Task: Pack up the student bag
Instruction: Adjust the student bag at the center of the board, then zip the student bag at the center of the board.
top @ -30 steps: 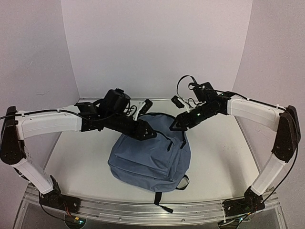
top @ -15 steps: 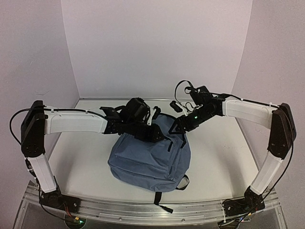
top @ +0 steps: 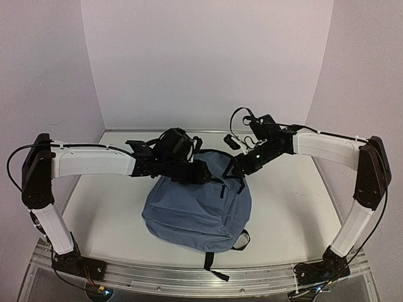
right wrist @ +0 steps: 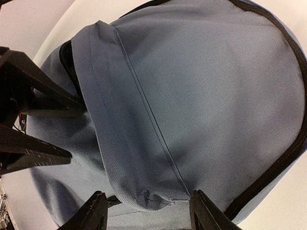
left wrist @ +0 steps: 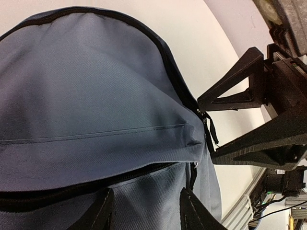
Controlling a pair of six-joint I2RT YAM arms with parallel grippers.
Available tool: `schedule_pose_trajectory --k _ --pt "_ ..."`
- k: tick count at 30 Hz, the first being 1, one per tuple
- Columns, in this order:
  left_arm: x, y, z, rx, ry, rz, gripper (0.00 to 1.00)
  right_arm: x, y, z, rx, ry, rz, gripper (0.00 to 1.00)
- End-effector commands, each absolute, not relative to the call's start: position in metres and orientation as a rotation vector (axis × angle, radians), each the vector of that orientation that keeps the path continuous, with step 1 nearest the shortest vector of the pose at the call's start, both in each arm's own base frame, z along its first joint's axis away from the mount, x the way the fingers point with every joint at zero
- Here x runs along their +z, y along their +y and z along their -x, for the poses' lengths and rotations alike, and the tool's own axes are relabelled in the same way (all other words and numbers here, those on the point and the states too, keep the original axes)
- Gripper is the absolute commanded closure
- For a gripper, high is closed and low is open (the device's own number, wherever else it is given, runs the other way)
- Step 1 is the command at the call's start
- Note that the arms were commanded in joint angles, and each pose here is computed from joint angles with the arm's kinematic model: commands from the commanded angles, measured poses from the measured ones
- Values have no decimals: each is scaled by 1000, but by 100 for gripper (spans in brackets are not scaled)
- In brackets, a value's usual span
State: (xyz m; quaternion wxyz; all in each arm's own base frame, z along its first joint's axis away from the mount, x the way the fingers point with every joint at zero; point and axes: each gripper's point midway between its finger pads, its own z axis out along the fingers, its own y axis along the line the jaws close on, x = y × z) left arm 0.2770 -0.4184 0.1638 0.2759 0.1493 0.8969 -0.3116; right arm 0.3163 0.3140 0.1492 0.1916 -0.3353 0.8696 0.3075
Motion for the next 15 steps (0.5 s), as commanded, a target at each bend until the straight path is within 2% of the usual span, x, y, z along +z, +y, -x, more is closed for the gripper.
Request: schedule_pose_trajectory --k 1,8,15 --pt "184 -388 -282 -722 2370 -392 52 161 312 -310 900 2417 937 43" --pt "236 -402 -265 -760 2249 -581 58 171 288 -300 1048 2455 799 45" --pt "223 -441 -234 -682 2293 -763 65 167 261 -293 1147 2498 673 49"
